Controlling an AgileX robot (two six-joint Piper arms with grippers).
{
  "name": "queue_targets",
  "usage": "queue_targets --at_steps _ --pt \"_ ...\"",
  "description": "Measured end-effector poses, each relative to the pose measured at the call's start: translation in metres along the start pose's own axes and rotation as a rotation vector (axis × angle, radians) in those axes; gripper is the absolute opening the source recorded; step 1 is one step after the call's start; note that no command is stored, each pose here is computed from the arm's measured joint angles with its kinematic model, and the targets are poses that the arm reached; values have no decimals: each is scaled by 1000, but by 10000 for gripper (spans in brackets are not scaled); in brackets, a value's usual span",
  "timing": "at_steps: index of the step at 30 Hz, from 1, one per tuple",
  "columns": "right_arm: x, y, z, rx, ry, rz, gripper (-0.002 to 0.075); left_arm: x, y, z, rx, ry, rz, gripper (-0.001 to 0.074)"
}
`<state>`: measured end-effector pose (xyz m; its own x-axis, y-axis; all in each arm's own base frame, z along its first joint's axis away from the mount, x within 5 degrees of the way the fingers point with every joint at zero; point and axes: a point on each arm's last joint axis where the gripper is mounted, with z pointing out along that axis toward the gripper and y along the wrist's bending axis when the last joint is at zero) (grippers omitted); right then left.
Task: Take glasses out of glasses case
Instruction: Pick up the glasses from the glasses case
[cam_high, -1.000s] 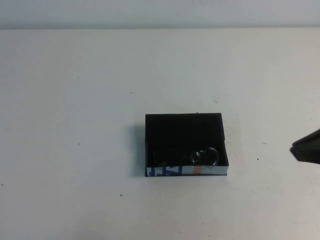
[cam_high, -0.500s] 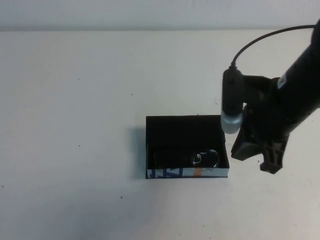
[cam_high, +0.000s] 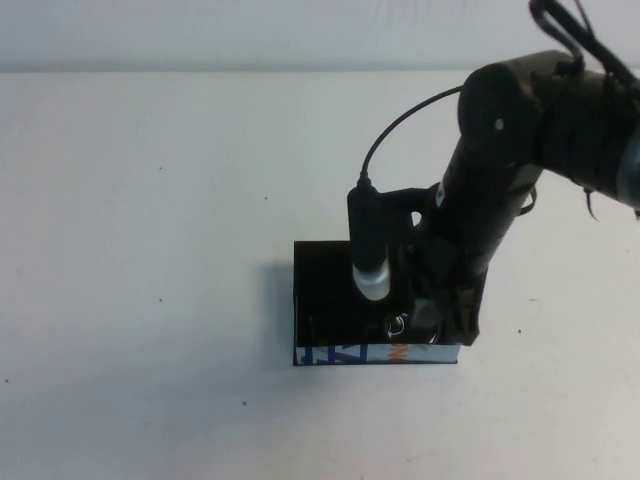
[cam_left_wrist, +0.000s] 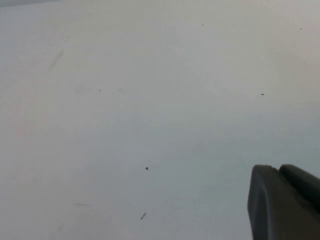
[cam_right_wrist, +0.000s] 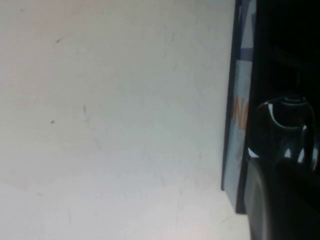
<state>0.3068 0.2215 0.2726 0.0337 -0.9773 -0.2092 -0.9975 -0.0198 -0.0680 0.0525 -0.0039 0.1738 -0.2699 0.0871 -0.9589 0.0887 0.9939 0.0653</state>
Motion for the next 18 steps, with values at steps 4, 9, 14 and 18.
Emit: queue_targets --at_steps 4,9,14,18 --pt "-12 -12 14 5 22 66 0 0 0 0 0 0 0 -4" --pt "-22 -26 32 -7 17 111 99 0 0 0 0 0 0 -4" --pt "-25 -31 43 -15 11 121 372 0 0 0 0 0 0 -4" --pt "-26 -35 50 5 -1 123 415 0 0 0 0 0 0 -4"
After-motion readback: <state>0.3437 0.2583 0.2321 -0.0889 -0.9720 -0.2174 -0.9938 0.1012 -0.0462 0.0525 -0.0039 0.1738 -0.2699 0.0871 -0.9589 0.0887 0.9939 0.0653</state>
